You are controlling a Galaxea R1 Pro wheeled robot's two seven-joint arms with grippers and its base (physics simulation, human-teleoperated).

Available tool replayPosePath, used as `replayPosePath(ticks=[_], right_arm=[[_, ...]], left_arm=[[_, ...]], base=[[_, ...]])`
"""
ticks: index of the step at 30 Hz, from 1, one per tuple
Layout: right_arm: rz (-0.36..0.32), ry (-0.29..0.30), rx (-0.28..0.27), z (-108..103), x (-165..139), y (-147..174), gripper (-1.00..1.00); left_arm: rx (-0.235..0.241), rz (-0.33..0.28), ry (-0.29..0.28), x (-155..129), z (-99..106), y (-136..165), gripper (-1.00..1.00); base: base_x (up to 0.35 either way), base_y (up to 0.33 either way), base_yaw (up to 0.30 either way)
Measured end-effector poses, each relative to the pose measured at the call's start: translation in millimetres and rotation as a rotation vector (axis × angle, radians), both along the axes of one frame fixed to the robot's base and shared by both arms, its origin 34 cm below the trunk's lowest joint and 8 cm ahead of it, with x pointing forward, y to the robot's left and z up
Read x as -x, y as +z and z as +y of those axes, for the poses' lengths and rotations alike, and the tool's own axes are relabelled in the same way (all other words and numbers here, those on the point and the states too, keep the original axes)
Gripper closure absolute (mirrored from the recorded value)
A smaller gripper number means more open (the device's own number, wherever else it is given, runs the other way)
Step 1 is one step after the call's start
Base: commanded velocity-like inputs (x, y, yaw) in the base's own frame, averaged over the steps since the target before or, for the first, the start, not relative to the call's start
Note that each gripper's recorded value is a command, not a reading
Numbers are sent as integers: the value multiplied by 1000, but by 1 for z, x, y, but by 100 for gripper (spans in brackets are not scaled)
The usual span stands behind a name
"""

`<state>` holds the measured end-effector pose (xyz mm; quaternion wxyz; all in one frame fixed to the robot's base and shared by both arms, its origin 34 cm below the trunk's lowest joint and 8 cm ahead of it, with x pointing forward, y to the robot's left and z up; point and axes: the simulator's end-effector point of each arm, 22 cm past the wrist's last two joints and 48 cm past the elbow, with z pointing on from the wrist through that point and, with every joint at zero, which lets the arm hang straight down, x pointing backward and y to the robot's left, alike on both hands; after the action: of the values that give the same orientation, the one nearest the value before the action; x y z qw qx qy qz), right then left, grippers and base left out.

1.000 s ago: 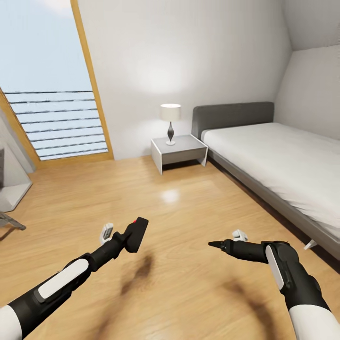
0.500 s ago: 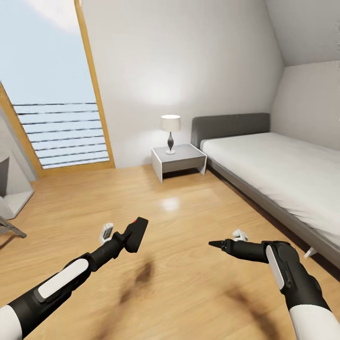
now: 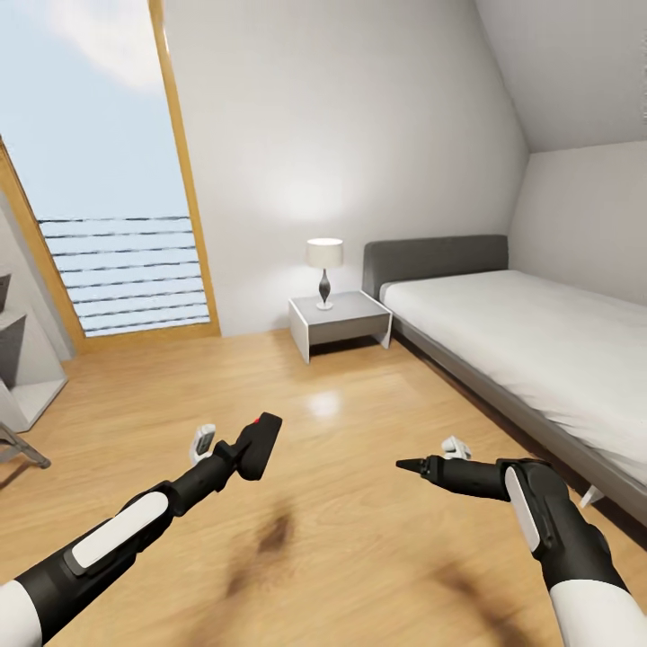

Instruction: Attach the digital camera to the camera tripod in the bedroom.

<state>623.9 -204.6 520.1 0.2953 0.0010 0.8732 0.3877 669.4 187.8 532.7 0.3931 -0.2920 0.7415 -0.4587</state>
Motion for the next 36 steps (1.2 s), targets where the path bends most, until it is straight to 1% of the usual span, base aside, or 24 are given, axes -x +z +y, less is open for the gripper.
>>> replayPosePath(ticks=[23, 36], right_arm=[[-94, -1, -1, -1, 4, 53, -100], [-95, -2, -7, 0, -5, 84, -100]], left_arm=[[2, -94, -5, 6, -2, 58, 100], [1, -93, -4, -2, -2, 87, 100]], base=[[0, 0, 0], [0, 0, 0]])
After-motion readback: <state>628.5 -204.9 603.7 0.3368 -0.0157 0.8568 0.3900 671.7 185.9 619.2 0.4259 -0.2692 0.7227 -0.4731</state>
